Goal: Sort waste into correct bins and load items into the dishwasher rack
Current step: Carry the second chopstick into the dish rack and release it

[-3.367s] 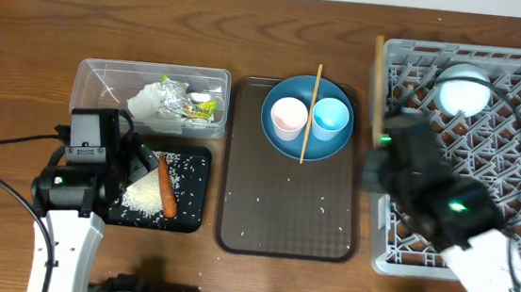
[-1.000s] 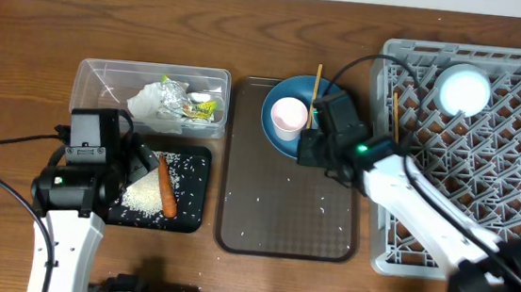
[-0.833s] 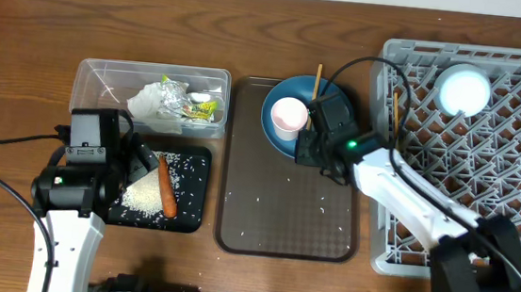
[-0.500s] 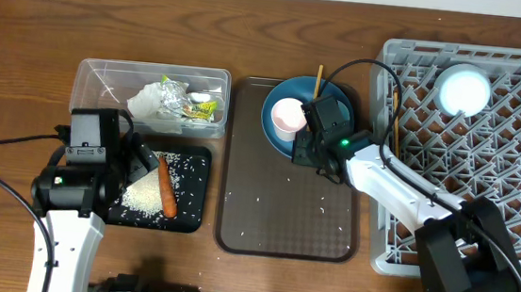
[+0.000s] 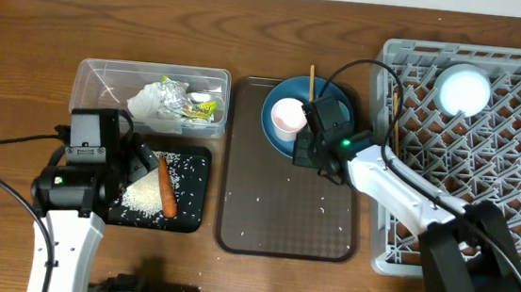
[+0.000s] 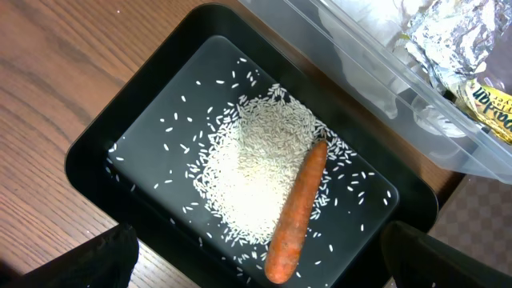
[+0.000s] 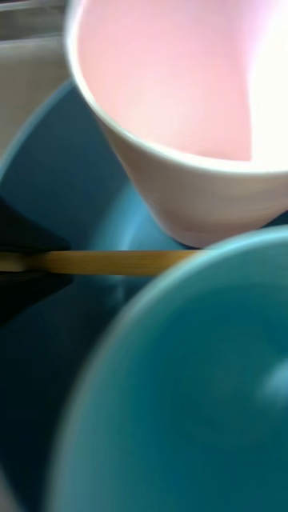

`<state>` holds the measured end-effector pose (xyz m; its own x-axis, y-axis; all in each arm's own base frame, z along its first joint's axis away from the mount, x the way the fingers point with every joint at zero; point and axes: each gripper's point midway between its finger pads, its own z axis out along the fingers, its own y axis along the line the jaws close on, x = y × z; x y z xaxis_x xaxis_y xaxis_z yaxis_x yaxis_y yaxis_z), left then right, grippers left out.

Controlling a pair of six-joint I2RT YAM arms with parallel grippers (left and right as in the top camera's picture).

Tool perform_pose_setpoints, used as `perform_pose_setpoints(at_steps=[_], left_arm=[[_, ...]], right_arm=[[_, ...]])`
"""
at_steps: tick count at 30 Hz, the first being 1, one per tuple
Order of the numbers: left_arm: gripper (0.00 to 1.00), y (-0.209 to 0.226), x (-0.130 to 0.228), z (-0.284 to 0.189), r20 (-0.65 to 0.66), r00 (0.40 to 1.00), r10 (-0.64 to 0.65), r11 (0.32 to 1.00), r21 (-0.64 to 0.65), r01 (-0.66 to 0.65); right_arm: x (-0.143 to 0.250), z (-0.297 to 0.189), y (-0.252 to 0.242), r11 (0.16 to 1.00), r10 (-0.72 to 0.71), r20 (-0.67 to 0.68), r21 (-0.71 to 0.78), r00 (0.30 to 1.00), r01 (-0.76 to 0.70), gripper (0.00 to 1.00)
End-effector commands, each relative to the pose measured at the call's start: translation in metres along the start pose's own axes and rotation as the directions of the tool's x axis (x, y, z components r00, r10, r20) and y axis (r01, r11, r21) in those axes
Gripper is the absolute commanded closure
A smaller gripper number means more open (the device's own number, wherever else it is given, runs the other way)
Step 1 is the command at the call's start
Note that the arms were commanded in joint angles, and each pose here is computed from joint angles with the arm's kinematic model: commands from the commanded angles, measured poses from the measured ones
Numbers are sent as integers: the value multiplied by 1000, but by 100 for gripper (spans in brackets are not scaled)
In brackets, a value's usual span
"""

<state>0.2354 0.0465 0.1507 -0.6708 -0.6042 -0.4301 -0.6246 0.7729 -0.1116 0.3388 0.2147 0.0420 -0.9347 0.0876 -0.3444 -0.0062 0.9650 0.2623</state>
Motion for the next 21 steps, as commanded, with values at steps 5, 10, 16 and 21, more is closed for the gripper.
perform_pose_setpoints(at_steps=[5,10,16,21], left_arm=[[0,2,0,0,-2,1000,-5,1000,-5,5],[0,2,0,0,-2,1000,-5,1000,-5,5],[0,2,0,0,-2,1000,-5,1000,-5,5],[0,2,0,0,-2,1000,-5,1000,-5,5]], right_arm=[[-15,-61,24,995,-20,111,-93,994,31,99],[-22,-100,28,990,-28,176,-132,984,51,99],[-26,-140,-8,993,-88,225,-57,970,103,99],[-27,-163,-72,994,-97,206,64,974,86,99]])
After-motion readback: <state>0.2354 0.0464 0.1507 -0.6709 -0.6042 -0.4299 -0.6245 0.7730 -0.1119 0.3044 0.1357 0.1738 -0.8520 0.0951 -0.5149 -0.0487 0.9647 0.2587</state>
